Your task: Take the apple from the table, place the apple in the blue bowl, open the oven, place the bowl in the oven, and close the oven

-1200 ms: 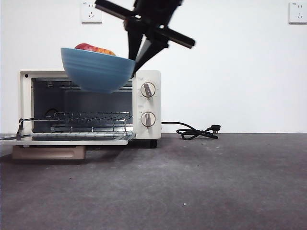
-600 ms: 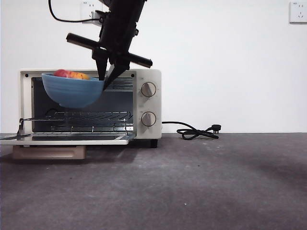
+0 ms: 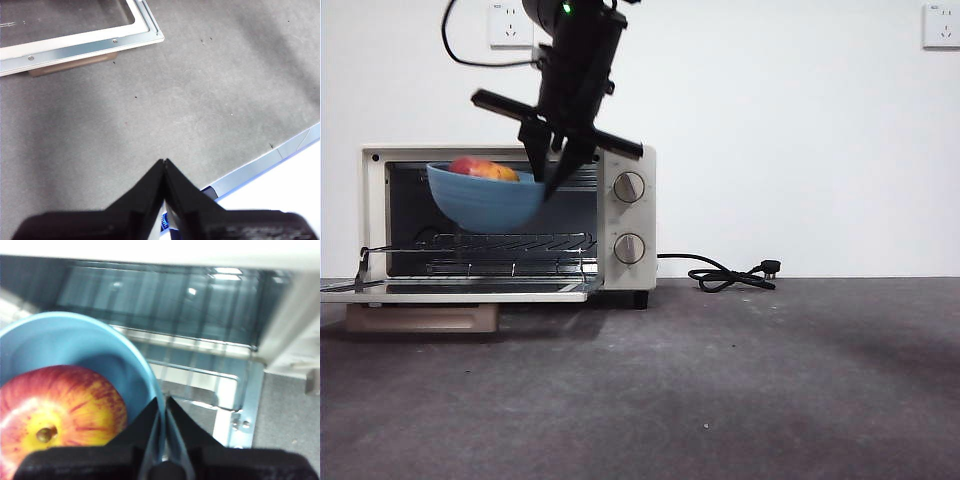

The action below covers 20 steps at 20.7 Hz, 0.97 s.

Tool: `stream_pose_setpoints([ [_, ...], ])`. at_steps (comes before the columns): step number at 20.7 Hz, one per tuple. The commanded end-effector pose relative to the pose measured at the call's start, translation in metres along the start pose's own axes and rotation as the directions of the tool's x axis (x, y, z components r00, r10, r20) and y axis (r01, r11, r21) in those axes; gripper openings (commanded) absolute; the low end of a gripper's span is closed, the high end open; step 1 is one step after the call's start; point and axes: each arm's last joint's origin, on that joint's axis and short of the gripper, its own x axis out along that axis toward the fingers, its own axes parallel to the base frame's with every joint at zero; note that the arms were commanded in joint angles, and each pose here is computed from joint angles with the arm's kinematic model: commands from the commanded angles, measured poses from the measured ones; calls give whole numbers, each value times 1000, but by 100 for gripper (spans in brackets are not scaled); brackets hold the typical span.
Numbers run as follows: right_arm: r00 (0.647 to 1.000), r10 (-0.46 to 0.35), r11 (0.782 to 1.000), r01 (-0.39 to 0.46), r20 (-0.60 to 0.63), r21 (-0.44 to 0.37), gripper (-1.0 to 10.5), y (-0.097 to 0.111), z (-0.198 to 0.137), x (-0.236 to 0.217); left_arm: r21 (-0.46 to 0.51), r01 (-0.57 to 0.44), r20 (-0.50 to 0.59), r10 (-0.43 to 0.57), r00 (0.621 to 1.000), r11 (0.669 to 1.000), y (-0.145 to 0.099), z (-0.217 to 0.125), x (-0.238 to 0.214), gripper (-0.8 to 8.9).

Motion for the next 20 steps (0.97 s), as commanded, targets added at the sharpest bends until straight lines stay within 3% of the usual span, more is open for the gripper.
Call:
stream_pose_setpoints([
  [1,1000,-7,996,6,13,87,-11,-7,3,10,-3,9,1,-9,1000,1000,0,-1,0,-5],
  [7,997,-51,980,40,54,195,-11,-23,14,12,0,9,3,-9,1000,1000,0,-1,0,-4],
  [20,996,-57,976,40,75,214,-11,-32,16,27,9,8,25,-9,1000,1000,0,3,1,-4],
])
